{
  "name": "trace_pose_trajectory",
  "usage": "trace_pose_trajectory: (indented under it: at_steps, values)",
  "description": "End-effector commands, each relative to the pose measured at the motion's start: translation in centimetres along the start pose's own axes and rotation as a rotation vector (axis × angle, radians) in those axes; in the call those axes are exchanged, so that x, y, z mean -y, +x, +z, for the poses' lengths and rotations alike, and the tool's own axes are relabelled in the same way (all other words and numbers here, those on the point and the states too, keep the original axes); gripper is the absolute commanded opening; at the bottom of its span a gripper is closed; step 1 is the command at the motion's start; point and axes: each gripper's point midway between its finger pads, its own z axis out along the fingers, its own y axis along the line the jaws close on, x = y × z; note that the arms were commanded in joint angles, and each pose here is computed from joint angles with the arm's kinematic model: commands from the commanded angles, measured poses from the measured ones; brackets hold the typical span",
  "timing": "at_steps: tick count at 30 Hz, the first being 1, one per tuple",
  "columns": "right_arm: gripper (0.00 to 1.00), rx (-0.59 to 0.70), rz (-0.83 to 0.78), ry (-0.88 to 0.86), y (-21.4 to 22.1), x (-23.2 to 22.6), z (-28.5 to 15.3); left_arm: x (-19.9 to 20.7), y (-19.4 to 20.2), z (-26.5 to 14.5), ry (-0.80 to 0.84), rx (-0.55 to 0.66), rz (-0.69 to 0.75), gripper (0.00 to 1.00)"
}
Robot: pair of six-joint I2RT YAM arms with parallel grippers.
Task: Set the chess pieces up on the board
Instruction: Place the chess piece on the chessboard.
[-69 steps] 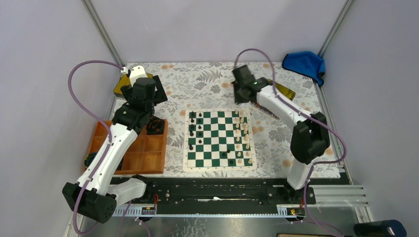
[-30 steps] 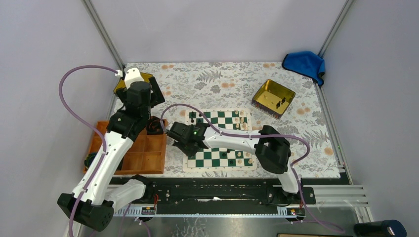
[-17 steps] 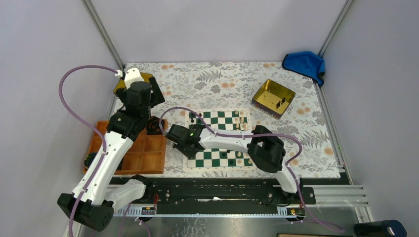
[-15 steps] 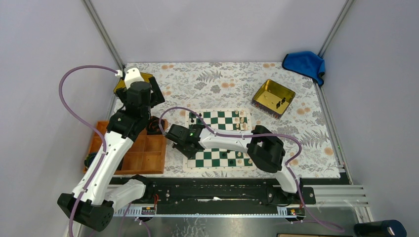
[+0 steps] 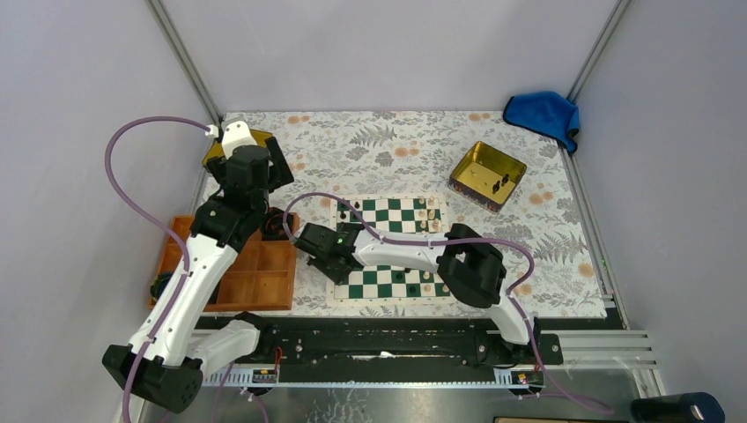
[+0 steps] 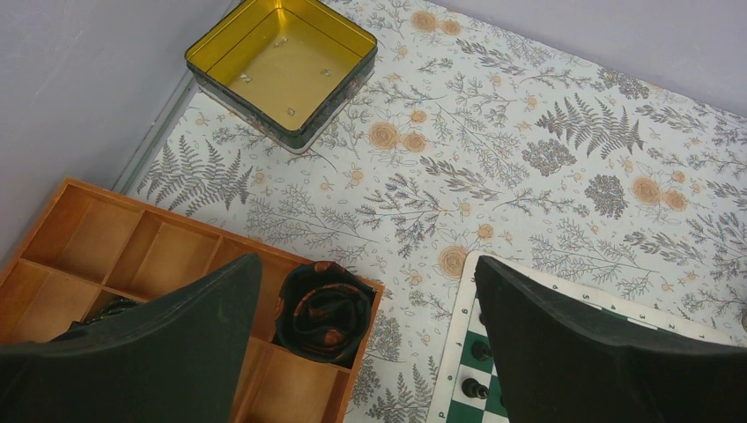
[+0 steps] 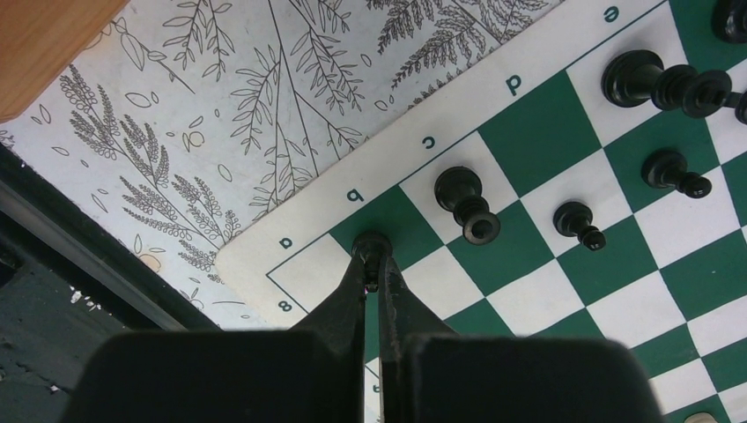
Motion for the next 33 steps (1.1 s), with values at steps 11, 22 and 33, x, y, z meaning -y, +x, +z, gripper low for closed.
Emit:
trace_pose_trajectory:
  at_steps: [11,22,33]
  values:
    - [0.00,0.045,-0.002,0.017,-1.0,0.1,0.1,0.3,-0.7,0.0,0.005,0.028,-0.001,0.99]
    - [0.00,0.043,0.000,0.039,-0.6,0.7,0.5,0.3,-0.3,0.1,0.007,0.020,0.002,0.99]
    - [0.22,0.032,0.000,0.042,0.0,1.0,0.7,0.5,-0.1,0.2,0.016,0.012,0.000,0.99]
